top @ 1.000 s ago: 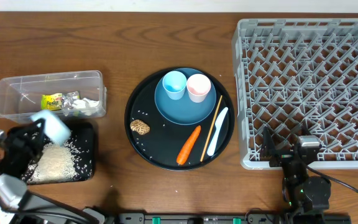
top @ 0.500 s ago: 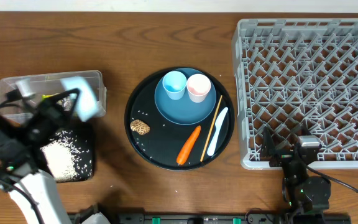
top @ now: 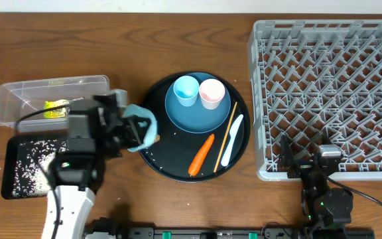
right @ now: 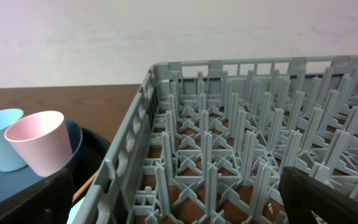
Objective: Sort waste into correct bins and load items into the dishwasher rack
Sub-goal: 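Carry the empty bowl right and set it on the round tray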
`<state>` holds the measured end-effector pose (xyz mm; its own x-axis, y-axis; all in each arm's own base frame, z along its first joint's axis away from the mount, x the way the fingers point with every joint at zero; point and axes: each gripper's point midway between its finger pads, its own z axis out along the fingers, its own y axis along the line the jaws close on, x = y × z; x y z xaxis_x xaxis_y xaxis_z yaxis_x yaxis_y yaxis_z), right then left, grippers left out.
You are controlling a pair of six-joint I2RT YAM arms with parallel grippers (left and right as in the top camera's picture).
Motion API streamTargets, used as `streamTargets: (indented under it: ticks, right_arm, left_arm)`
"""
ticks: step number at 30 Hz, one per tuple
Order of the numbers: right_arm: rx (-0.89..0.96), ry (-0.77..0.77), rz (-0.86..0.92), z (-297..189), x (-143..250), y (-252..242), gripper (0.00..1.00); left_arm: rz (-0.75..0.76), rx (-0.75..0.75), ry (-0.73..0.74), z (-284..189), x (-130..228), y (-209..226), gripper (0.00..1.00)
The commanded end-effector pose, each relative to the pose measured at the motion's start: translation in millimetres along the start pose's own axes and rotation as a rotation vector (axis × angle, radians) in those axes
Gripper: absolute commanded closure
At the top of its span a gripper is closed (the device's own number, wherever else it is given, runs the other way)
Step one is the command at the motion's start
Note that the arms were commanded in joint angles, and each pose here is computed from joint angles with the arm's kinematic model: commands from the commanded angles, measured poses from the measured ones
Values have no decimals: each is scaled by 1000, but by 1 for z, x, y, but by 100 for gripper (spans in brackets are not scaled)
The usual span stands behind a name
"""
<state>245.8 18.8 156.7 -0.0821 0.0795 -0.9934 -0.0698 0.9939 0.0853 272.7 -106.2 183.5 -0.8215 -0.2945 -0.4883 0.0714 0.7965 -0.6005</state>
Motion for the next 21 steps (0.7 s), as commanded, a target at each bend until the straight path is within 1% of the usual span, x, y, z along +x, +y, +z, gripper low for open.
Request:
streamTargets:
  ticks: [1, 6, 11, 16, 21]
  right_arm:
    - [25, 4, -11, 0, 1, -6, 1]
    - [25, 4, -11, 0, 1, -6, 1]
    - [25, 4, -11, 0, 1, -6, 1]
    - [25, 4, -11, 0, 1, -6, 1]
    - [25, 4, -11, 0, 1, -6, 1]
  left_arm:
    - [145, -198, -27, 8, 1, 15, 94]
    - [292, -250, 47, 29, 27, -1, 94]
    - [392, -292, 156, 55, 59, -6, 94]
    - [435, -319, 279, 79, 89, -1, 94]
    - [446, -341, 342, 96, 106, 5, 94]
